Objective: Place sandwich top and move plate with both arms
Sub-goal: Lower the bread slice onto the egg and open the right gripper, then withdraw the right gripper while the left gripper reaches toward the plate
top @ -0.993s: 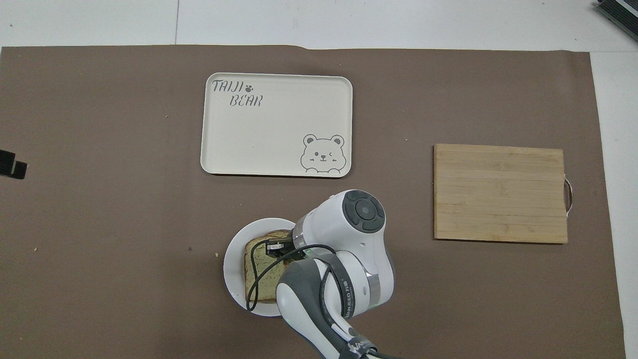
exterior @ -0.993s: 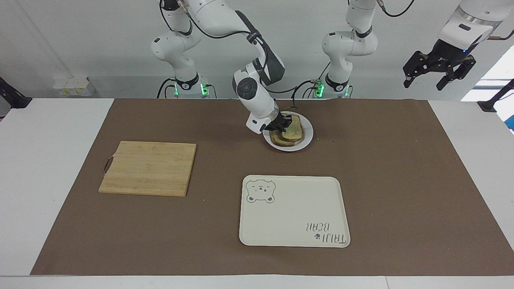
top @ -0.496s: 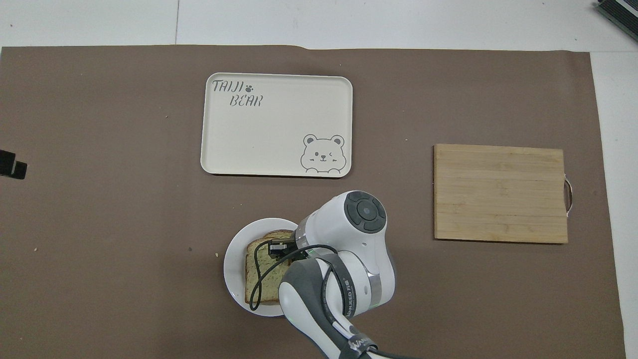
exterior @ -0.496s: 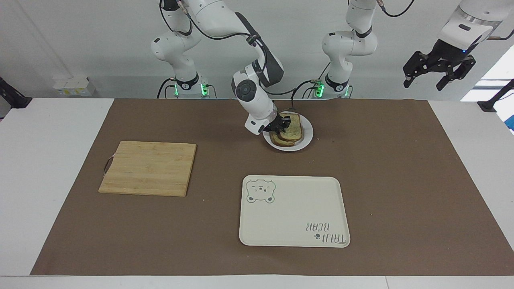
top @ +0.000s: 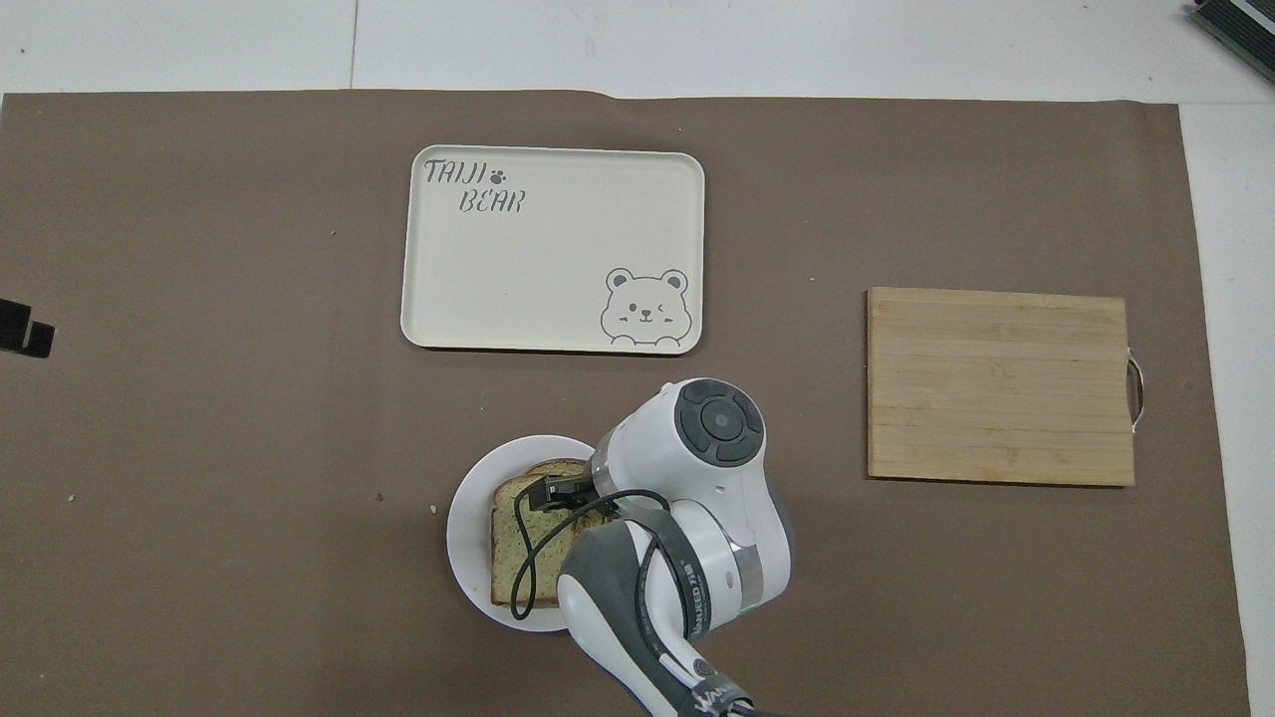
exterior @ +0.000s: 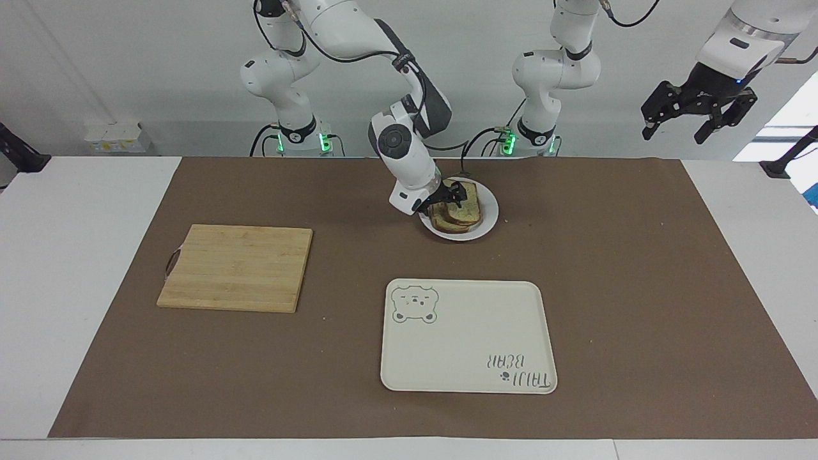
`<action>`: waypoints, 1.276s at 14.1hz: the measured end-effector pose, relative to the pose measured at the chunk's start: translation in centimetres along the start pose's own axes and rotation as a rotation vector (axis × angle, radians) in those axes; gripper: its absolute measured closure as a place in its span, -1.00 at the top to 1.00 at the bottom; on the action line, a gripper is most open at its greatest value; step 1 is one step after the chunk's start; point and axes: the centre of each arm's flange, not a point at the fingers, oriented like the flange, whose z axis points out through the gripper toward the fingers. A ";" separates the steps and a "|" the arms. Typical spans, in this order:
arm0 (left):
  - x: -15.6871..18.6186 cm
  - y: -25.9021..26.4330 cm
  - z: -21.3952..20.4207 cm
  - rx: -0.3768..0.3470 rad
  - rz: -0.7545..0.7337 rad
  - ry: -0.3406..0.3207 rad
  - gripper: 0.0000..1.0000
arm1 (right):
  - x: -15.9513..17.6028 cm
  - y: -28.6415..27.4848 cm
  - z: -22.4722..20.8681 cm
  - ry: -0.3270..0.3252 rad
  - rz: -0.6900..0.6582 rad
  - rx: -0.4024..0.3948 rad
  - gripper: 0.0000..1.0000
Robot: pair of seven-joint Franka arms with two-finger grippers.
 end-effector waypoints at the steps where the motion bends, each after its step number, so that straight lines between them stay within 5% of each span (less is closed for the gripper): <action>1: 0.0 0.0 0.0 0.000 0.000 0.000 1.00 | 0.2 0.1 -0.3 0.009 -0.012 -0.015 1.00; 8: -0.1 -0.1 0.0 0.000 -0.002 -0.004 1.00 | 2.6 4.5 -9.6 0.083 -0.047 -0.114 1.00; 13: 0.0 0.4 0.1 -0.002 0.006 -0.007 1.00 | 2.5 7.5 -16.3 0.033 -0.007 -0.135 1.00; 18: -0.4 0.8 0.5 -0.004 0.013 -0.007 1.00 | 0.3 8.9 -17.0 -0.092 -0.019 -0.244 1.00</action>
